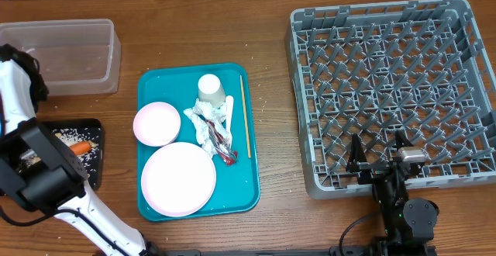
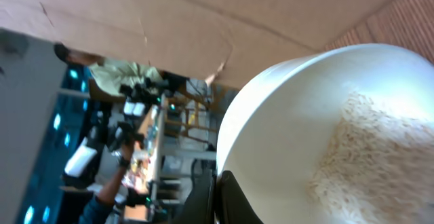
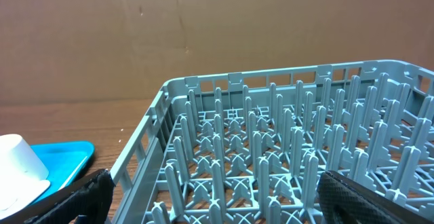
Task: Sort waste into correct bins and load items into the dishwasher rack
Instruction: 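Hold the white bowl inverted over the black tray to shake out rice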
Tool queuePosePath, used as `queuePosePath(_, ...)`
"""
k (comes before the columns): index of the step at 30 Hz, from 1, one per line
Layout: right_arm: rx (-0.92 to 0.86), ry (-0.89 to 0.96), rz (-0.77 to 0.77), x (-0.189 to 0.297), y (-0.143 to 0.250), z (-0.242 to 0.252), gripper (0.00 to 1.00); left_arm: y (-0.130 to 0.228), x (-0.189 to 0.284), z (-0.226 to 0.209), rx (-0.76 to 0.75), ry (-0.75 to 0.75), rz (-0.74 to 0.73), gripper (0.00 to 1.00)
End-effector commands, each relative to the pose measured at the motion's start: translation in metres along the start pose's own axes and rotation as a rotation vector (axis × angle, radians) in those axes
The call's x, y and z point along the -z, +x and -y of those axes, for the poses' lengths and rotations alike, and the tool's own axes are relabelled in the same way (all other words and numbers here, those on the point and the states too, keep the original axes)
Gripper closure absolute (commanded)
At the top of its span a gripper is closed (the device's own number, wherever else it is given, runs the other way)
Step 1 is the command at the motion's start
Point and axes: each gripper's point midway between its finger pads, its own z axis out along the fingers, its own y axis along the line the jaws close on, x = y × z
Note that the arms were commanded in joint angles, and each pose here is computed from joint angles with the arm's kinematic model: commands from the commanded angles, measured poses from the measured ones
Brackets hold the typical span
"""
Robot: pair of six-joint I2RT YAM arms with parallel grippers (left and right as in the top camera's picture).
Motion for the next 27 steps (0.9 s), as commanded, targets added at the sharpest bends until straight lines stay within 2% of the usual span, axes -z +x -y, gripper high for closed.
queuePosePath(1, 0.003, 0.006, 0.002, 0.0, 0.002, 0.001, 0.0, -0.009, 0.004, -0.006, -0.045, -0.068, 0.06, 0.96)
queuePosePath(13, 0.003, 0.006, 0.002, 0.0, 0.002, 0.001, 0.0, -0.012, 0.003, -0.003, -0.105, -0.102, 0.086, 0.96)
queuePosePath(23, 0.003, 0.006, 0.002, 0.0, 0.002, 0.001, 0.0, -0.04, 0.013, -0.009, -0.178, -0.217, 0.163, 0.96)
queuePosePath(27, 0.003, 0.006, 0.003, 0.0, 0.002, 0.001, 0.0, -0.045, 0.016, 0.004, -0.228, -0.224, 0.172, 0.96)
